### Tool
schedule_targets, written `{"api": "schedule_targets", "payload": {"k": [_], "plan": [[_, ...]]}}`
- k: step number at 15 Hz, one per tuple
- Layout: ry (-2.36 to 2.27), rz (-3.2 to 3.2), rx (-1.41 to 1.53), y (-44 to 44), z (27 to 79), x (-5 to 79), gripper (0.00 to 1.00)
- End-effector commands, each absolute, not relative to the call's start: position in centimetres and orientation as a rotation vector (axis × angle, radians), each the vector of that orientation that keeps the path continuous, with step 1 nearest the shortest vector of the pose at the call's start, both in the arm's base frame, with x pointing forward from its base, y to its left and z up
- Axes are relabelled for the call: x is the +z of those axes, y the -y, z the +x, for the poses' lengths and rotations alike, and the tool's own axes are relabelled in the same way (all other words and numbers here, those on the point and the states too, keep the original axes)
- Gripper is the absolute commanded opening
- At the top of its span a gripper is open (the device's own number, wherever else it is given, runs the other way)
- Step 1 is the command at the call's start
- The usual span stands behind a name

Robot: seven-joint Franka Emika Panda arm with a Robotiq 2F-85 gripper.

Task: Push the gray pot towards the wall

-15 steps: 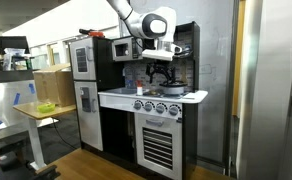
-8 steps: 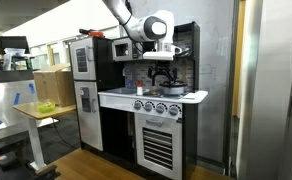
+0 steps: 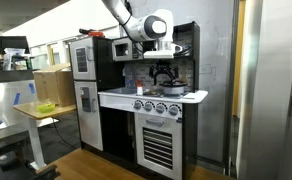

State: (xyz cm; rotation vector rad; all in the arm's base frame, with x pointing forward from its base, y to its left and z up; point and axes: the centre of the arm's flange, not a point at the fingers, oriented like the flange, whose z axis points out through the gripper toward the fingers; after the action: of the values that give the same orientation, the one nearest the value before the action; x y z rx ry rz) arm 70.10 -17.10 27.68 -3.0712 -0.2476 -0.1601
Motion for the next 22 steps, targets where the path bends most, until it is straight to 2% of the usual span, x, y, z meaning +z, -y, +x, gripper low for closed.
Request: {"api": "schedule_targets", "payload": {"k": [1,11,13,14,15,22], "plan": [[0.237,-3.082,-0.214,17.6,70.3,28.0,0.74],[0.306,-3.09,-0.345,18.3,71.3,27.4,0.03],[0.313,-3.086,-0.361,18.3,71.2,28.1,0.0],[0.283,-3.097,-0.324,18.0,71.1,27.7,0.08],[0.284,-3.098,-0.331,18.0,71.1,27.8,0.01],[0.286,-3.098,-0.336,18.0,71.2,27.8,0.01]]}}
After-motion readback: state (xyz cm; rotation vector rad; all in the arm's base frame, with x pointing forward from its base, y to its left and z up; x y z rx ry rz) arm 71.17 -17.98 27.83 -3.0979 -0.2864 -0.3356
